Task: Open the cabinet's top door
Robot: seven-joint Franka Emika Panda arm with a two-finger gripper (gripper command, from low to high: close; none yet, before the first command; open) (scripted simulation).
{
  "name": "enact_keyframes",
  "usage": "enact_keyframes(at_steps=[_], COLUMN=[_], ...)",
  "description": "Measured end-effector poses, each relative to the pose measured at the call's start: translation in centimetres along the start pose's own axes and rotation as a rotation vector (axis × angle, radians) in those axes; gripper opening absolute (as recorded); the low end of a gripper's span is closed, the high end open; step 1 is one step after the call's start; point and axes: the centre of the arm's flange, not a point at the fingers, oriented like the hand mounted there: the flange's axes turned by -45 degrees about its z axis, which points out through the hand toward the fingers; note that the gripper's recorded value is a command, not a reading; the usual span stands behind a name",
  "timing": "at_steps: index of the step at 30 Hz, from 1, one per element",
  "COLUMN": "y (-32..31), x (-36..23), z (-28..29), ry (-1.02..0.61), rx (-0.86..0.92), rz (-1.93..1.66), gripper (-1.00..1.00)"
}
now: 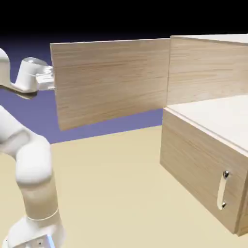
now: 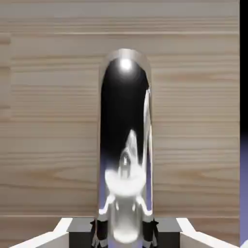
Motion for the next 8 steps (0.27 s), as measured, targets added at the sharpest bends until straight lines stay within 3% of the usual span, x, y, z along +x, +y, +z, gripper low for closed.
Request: enact_keyframes(at_steps=[8], y=[-1.5], x=[0.0], z=[-4.4], ry=[0.0], rx=[-0.092], rz=[0.0], gripper=[-1.0])
